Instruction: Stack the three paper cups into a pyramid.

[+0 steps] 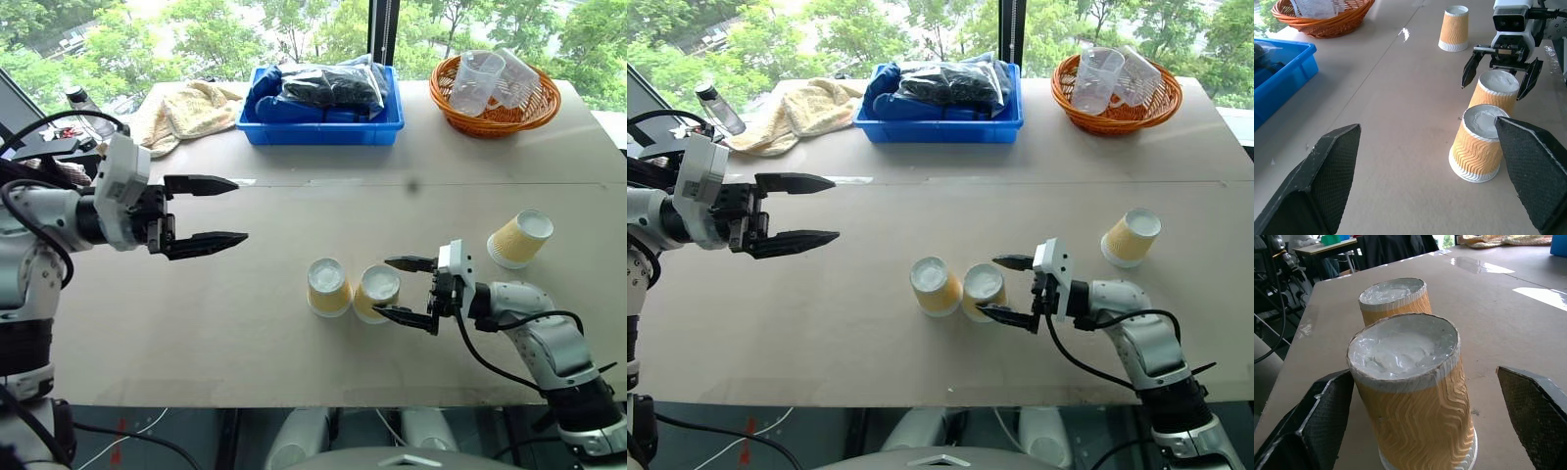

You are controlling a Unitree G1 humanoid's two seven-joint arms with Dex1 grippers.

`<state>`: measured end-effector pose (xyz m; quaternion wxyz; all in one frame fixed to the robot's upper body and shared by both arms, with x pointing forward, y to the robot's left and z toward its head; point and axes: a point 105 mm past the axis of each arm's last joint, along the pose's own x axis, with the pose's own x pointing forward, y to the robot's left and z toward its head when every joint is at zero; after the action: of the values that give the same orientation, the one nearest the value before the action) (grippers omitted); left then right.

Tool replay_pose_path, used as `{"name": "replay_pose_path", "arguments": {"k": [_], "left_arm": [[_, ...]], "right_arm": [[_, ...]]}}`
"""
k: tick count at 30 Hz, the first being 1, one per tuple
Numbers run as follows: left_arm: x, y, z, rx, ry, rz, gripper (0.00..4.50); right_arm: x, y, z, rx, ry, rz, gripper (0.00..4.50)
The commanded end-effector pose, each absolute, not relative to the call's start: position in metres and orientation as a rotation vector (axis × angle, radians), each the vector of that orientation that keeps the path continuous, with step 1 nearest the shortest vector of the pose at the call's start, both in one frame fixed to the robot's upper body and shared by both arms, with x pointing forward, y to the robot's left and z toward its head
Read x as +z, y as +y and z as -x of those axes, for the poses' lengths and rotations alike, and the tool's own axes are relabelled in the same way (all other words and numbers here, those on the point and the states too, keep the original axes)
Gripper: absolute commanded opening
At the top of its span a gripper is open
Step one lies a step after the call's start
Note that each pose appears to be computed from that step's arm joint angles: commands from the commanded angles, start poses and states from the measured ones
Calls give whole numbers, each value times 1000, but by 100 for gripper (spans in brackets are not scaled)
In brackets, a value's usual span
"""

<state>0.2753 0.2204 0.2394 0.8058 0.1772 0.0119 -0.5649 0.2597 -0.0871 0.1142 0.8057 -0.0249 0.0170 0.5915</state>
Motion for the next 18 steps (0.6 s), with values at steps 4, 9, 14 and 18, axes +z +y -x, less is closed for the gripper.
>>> {"name": "replay_pose_path", "arguments": {"k": [4, 9, 14, 18], "left_arm": [[252, 209, -271, -1249, -34, -393, 450], [258, 190, -271, -1307, -74, -380, 450], [264, 171, -270, -1378, -106, -378, 450], [267, 161, -270, -1413, -123, -376, 450]], "right_arm": [[147, -125, -251, 1099, -105, 50, 441], [175, -159, -251, 883, -246, 34, 441], [186, -204, -263, 563, -287, 102, 441], [168, -236, -277, 368, -221, 179, 441]]}}
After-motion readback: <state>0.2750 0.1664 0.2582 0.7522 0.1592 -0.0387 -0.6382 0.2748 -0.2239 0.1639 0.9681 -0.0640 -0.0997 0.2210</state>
